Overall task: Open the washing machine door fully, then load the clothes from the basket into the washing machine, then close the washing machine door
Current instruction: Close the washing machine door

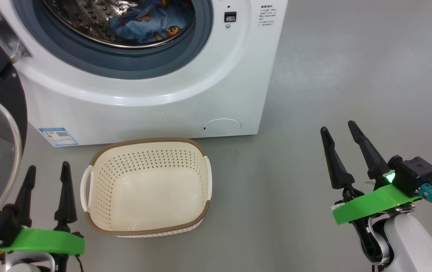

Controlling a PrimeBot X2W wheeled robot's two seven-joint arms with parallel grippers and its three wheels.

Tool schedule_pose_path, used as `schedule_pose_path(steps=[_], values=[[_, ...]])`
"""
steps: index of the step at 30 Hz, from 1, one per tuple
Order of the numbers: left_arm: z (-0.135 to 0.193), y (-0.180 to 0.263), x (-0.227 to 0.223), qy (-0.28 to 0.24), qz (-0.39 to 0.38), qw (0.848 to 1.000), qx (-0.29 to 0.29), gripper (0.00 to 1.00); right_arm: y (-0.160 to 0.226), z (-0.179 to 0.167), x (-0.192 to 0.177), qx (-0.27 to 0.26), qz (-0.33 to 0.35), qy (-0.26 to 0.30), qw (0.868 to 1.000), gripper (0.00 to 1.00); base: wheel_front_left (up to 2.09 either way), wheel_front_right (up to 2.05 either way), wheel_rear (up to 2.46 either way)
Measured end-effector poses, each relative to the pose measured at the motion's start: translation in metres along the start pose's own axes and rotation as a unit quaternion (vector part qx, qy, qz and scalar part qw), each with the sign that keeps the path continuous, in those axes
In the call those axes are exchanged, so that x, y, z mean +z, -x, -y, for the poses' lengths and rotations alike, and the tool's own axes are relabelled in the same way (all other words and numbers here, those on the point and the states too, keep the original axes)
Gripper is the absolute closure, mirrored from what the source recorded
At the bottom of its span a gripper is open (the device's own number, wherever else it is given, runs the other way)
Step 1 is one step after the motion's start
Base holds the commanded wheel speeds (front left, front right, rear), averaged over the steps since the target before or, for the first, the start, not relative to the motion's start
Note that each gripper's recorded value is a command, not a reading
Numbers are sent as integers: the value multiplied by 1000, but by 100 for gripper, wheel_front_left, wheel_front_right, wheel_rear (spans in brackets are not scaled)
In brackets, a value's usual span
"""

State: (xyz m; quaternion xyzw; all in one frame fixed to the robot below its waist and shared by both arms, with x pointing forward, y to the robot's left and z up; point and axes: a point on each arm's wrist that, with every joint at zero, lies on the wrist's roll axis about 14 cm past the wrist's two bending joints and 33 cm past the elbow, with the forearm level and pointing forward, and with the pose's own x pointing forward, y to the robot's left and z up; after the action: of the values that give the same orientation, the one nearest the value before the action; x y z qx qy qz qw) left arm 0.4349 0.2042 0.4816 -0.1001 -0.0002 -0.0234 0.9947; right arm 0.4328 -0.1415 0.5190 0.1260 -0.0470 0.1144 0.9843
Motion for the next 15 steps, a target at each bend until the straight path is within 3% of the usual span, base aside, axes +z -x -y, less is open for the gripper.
schedule_pose_path(steps=[15], values=[[2, 0, 2, -1, 3, 1000, -4, 0, 2, 0, 3, -1, 3, 1, 1000, 0, 0, 0, 0]])
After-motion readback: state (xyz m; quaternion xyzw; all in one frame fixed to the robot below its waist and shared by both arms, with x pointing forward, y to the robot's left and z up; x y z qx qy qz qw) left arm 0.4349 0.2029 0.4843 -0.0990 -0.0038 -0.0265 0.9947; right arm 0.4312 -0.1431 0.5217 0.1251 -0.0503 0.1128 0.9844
